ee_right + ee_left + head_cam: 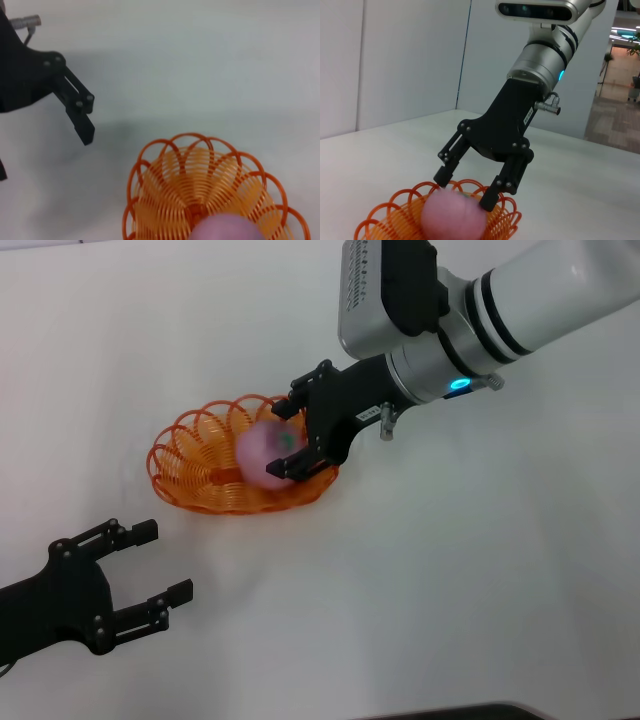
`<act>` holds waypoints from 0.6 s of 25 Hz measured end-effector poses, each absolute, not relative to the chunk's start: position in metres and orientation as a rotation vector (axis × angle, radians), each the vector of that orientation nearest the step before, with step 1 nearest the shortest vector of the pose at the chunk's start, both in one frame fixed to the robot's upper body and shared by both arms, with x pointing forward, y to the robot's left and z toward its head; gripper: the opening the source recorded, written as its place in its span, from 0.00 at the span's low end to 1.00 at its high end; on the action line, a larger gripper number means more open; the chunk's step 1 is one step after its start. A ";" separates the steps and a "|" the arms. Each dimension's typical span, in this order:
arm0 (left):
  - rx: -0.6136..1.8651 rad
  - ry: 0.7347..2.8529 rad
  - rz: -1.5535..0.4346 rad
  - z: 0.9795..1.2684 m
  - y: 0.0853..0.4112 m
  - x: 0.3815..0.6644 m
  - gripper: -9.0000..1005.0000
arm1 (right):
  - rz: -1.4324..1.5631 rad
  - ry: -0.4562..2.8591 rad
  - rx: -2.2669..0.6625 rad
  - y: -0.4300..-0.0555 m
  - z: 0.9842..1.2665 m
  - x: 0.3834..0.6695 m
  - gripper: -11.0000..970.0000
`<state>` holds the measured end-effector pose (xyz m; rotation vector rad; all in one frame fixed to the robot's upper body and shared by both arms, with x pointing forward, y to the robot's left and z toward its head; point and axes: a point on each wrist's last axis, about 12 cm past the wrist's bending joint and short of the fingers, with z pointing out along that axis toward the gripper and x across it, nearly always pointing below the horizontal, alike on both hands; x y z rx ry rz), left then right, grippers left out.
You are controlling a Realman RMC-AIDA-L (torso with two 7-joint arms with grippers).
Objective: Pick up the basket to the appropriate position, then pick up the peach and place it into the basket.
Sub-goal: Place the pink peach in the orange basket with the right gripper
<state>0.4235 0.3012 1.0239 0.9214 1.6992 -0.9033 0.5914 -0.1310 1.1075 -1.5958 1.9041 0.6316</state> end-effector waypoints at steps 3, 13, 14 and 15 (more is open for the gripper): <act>0.921 1.700 -0.903 1.024 0.301 0.423 0.80 | 0.657 1.887 -1.565 -0.136 1.111 0.591 0.86; 0.912 1.691 -0.909 1.025 0.301 0.423 0.80 | 0.807 1.734 -1.223 -0.221 1.134 0.578 0.96; 0.910 1.689 -0.912 1.025 0.301 0.423 0.80 | 0.801 1.733 -1.180 -0.233 1.132 0.574 0.97; 0.910 1.689 -0.914 1.025 0.301 0.423 0.80 | 0.795 1.735 -1.148 -0.243 1.128 0.570 0.97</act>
